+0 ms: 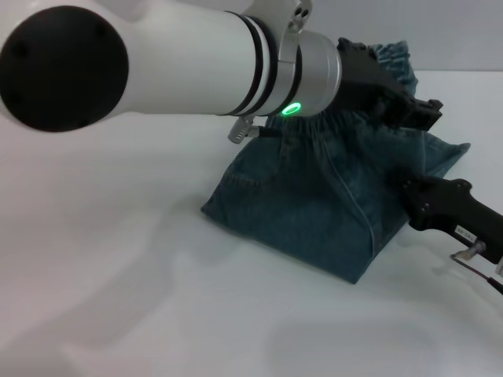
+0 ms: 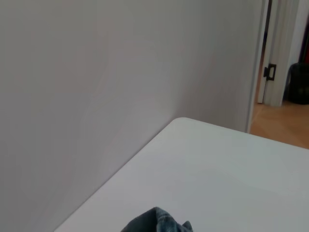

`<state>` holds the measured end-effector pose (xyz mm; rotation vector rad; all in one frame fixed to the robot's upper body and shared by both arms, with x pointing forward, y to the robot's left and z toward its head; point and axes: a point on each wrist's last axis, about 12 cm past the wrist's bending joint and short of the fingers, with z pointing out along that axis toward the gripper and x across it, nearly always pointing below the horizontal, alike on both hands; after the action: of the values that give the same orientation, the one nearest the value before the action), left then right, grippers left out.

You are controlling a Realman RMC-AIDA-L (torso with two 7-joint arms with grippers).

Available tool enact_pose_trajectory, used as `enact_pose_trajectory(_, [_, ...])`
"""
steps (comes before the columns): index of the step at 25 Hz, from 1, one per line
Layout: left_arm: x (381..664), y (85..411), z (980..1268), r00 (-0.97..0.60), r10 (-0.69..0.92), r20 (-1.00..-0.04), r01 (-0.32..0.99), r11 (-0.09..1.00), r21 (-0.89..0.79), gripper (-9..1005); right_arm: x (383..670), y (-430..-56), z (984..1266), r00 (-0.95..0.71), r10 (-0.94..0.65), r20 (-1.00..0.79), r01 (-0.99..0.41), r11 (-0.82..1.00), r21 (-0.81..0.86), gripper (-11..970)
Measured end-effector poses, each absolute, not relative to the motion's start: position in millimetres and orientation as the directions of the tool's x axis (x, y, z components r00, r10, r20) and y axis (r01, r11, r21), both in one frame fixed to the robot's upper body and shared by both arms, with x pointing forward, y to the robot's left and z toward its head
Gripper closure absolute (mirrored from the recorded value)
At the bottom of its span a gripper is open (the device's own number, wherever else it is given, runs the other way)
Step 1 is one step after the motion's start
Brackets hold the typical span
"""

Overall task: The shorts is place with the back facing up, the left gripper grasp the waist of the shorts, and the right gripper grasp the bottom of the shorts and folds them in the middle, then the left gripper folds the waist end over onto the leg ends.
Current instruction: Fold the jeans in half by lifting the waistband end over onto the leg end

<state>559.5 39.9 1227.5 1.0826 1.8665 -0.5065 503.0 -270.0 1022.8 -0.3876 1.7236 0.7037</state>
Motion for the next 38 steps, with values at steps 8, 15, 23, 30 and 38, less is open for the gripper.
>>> enact_pose_trajectory(8, [555, 46, 1233, -0.201, 0.468, -0.861, 0.832, 0.546, 0.103, 136, 495, -289, 1020, -0.269, 0.121, -0.955, -0.533, 0.808, 0.253, 960])
enact_pose_trajectory(15, [559, 35, 1224, -0.199, 0.492, -0.848, 0.842, 0.528, 0.109, 137, 501, -271, 1027, -0.254, 0.145, -0.956, -0.598, 0.753, 0.274, 961])
enact_pose_trajectory(23, [557, 27, 1220, -0.177, 0.497, -0.850, 0.853, 0.508, 0.120, 136, 516, -231, 1036, -0.283, 0.123, -0.951, -0.711, 0.638, 0.294, 959])
enact_pose_trajectory(30, [551, 23, 1217, -0.169, 0.501, -0.849, 0.863, 0.491, 0.117, 137, 531, -227, 1044, -0.257, 0.106, -0.961, -0.722, 0.640, 0.263, 960])
enact_pose_trajectory(38, [550, 25, 1218, -0.170, 0.503, -0.848, 0.864, 0.490, 0.118, 136, 535, -254, 1046, -0.244, 0.098, -0.965, -0.668, 0.705, 0.240, 960])
